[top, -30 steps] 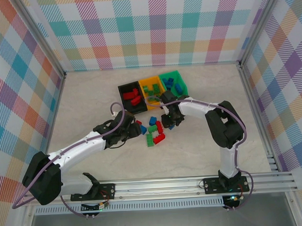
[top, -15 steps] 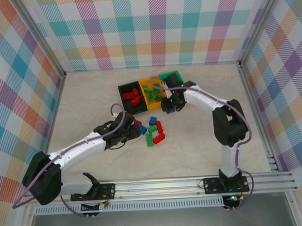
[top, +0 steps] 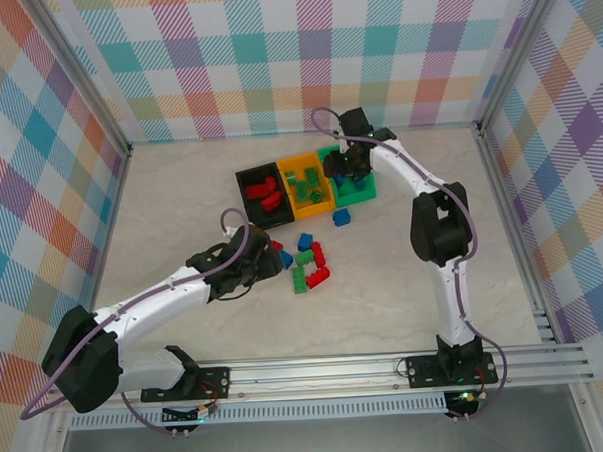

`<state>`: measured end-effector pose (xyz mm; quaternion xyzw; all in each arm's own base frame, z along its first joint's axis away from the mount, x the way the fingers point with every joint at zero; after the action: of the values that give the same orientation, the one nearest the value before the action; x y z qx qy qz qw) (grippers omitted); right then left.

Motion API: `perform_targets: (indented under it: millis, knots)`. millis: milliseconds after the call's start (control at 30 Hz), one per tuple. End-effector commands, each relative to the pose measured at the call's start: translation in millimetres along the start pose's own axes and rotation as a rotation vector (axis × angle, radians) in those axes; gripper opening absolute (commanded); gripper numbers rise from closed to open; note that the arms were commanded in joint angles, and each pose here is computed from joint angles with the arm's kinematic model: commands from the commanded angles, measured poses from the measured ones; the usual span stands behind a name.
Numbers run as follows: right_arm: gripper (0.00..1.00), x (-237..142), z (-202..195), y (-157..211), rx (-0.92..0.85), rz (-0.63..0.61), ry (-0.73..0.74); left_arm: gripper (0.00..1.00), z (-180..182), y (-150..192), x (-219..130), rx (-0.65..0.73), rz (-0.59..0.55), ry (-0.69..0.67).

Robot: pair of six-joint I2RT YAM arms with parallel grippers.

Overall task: Sort the legos into containers by color
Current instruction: Place the lego in the container, then pick up the lego from the center of the table.

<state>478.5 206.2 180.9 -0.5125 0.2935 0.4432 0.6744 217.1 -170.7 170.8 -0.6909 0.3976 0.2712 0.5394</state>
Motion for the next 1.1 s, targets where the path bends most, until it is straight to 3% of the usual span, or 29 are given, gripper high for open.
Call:
perform_targets:
  millis: [0,267,533,867,1067]
  knots:
    - [0.57,-19,5,11,-0.004,0.006,-0.024,0.58,6,4,-5,-0.009,-0.012,-0.028]
    - [0.58,-43,-6,70,-0.03,0.04,-0.031,0.58,-1,2,5,-0.005,-0.004,-0.009]
    - [0.62,-20,-18,127,-0.06,0.142,0.018,0.58,-7,2,11,0.001,0.01,0.016]
    - [0.64,14,-17,120,-0.076,0.161,0.042,0.58,0,5,0,-0.003,-0.007,0.0]
    - [0.57,28,-15,114,-0.082,0.164,0.054,0.58,5,7,-6,-0.01,-0.017,-0.013]
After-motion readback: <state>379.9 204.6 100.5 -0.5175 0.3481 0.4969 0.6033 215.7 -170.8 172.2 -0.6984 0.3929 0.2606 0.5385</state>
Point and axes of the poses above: each hand's point on the last joint's axis, 136 mm out from that joint toward the fingers, its own x axis out along the fingers, its own z axis along the line the jaws close on, y = z × x, the point moved 8 cm from there along -x, back along the fingers, and after that the axes turned 10 degrees about x, right-handed, at the moved point
